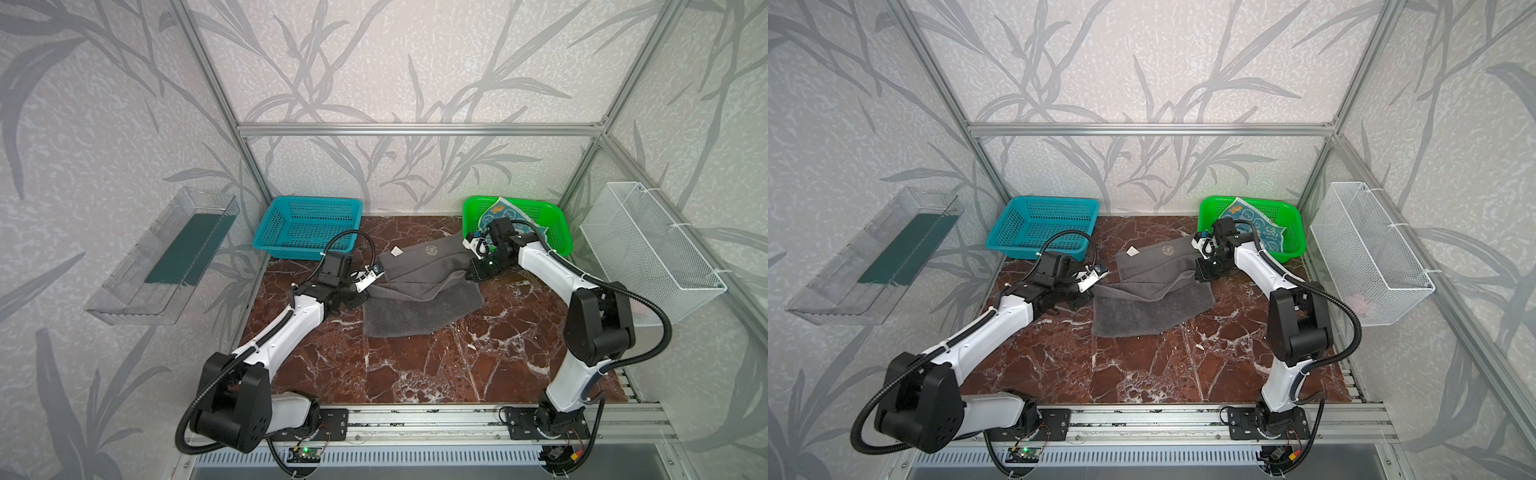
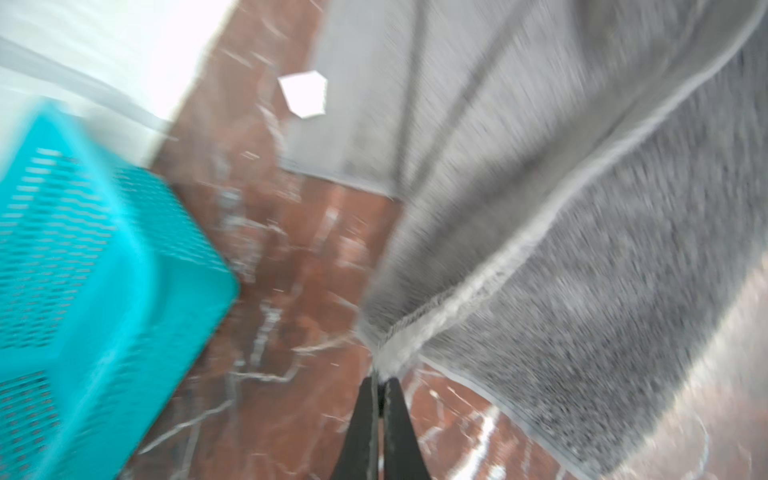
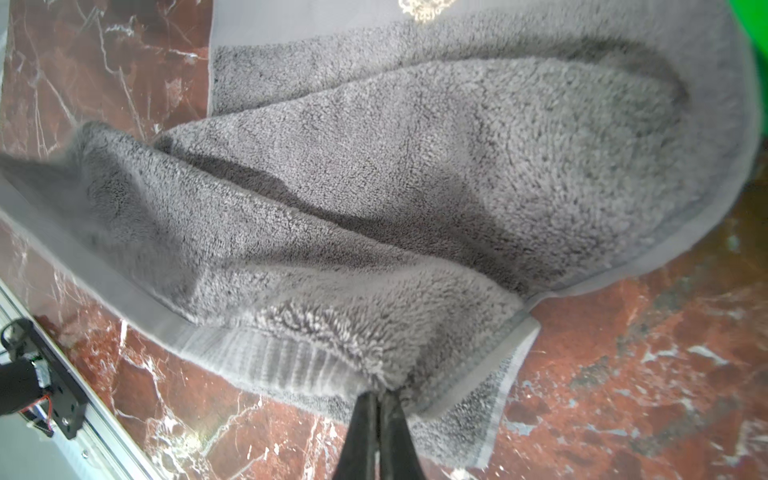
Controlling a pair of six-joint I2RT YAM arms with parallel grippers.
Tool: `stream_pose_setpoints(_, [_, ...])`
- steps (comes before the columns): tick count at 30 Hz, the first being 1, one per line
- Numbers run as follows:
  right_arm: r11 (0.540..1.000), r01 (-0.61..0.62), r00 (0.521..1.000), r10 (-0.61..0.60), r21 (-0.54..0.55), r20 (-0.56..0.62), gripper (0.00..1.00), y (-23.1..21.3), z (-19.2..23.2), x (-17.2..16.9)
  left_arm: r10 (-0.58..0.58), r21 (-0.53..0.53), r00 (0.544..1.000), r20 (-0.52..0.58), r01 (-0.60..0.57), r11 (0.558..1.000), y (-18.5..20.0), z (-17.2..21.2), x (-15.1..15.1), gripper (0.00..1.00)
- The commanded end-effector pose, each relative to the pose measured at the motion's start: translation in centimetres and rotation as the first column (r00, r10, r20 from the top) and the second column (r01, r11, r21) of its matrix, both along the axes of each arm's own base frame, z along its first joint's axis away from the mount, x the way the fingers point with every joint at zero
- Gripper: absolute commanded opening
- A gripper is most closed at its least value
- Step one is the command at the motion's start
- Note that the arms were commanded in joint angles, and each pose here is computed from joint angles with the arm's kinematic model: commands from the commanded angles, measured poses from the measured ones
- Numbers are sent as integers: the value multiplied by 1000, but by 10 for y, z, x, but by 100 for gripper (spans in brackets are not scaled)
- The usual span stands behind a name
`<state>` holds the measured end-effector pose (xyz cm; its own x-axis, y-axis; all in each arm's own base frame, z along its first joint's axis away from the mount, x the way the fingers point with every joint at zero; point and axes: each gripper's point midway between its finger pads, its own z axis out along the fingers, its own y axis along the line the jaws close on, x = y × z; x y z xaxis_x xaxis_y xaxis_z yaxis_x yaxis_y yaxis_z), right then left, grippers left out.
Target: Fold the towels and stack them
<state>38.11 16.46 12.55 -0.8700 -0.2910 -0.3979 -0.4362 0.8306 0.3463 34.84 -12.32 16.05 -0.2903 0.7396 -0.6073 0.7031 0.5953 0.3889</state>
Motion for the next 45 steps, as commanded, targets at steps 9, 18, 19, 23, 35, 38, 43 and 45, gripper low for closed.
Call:
stream_pose_setpoints(9, [983,-183,961,179,0,211,0,2,78,-33,87,-177,960,266,-40,983,1,116,13,0])
stream_pose_setpoints(18, [984,-181,980,179,8,89,0,4,64,-63,69,-127,980,188,-45,991,9,94,-2,0])
stream_pose_setpoints(19, [985,-172,984,171,11,51,0,6,53,-68,66,-129,985,161,-45,991,8,82,-5,0])
stream_pose_setpoints(23, [991,-109,990,115,76,-78,0,20,10,-76,48,-167,996,71,-36,985,1,42,-14,0])
stream_pose_setpoints(35, [993,-108,978,96,-57,-187,14,33,-51,-36,65,-116,997,-49,-71,991,-2,-19,10,0])
stream_pose_setpoints(38, [990,-117,987,108,-76,-117,28,33,-37,-25,72,-95,995,-67,-79,992,-1,-29,20,0])
stream_pose_setpoints(43, [958,-224,972,234,-176,34,43,34,-14,-33,91,-65,992,-86,-97,993,1,-41,31,0])
stream_pose_setpoints(45, [928,-259,956,286,-266,65,45,29,-15,-39,96,-67,991,-89,-102,993,0,-44,35,0])
